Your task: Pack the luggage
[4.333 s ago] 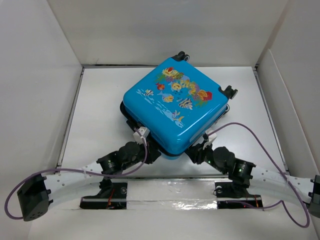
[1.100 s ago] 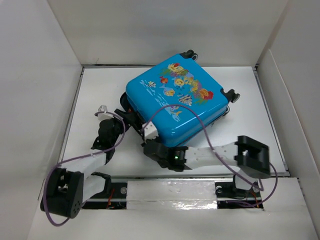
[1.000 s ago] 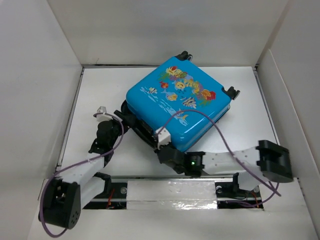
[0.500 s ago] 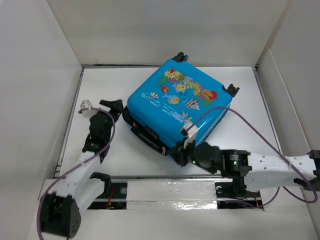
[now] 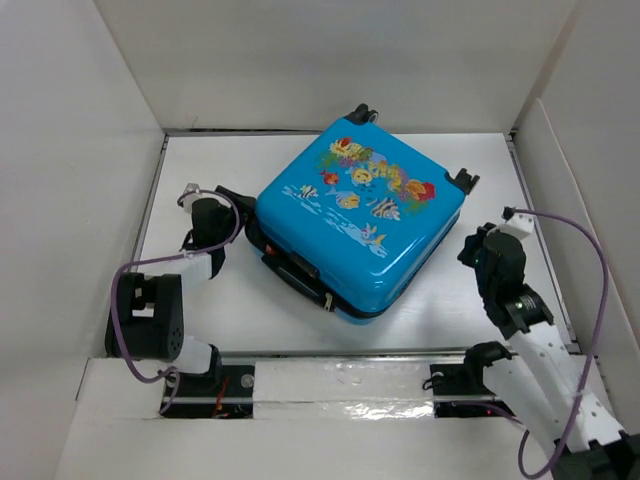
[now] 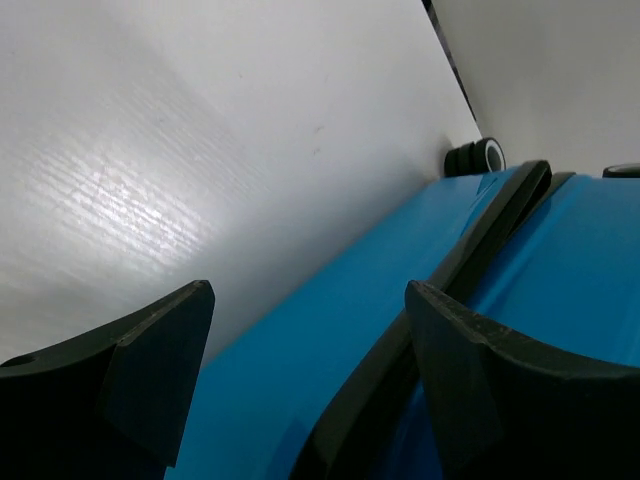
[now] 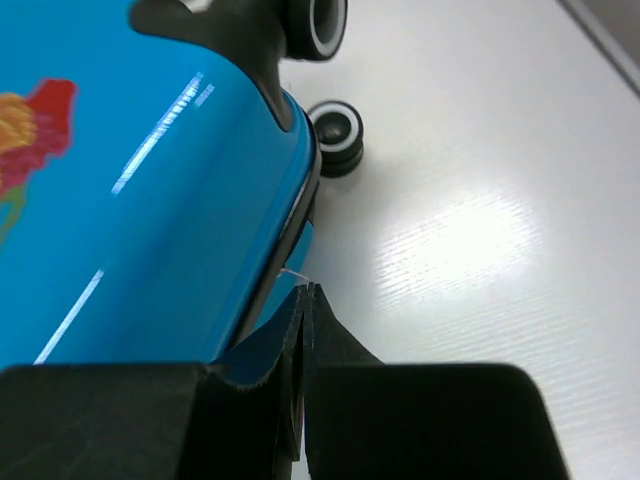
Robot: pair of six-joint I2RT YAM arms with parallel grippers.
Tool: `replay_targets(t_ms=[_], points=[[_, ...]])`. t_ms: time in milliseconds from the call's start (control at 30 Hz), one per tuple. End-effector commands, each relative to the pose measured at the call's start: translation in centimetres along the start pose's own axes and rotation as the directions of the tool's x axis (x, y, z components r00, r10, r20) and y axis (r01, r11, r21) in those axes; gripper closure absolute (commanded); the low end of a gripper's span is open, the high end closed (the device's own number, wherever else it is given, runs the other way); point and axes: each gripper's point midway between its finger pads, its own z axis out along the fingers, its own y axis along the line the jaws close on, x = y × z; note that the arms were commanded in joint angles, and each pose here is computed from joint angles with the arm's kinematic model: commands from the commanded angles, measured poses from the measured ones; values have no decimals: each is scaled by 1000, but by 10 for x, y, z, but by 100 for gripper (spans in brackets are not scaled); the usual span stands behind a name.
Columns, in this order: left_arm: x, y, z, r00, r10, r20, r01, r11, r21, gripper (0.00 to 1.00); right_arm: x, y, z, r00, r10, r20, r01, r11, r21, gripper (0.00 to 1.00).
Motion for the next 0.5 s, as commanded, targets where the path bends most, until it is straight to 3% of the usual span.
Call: replay_targets(t_ms=[0, 33, 100, 467], points=[[1, -32, -13, 999, 42, 6, -43, 989, 141, 25, 20, 26, 24, 996, -45, -79, 30, 982, -187, 97], [3, -31, -15, 999, 48, 1, -48, 987, 151, 25, 17, 40, 30, 995, -55, -86, 29, 963, -269, 96], [18, -22, -18, 997, 72, -37, -66, 987, 148, 25, 30, 50, 47, 986, -83, -144, 37, 955, -293, 96], [81, 29, -76, 973, 187, -135, -162, 971, 173, 29, 7, 153, 91, 985, -153, -74, 81, 805, -588, 89]])
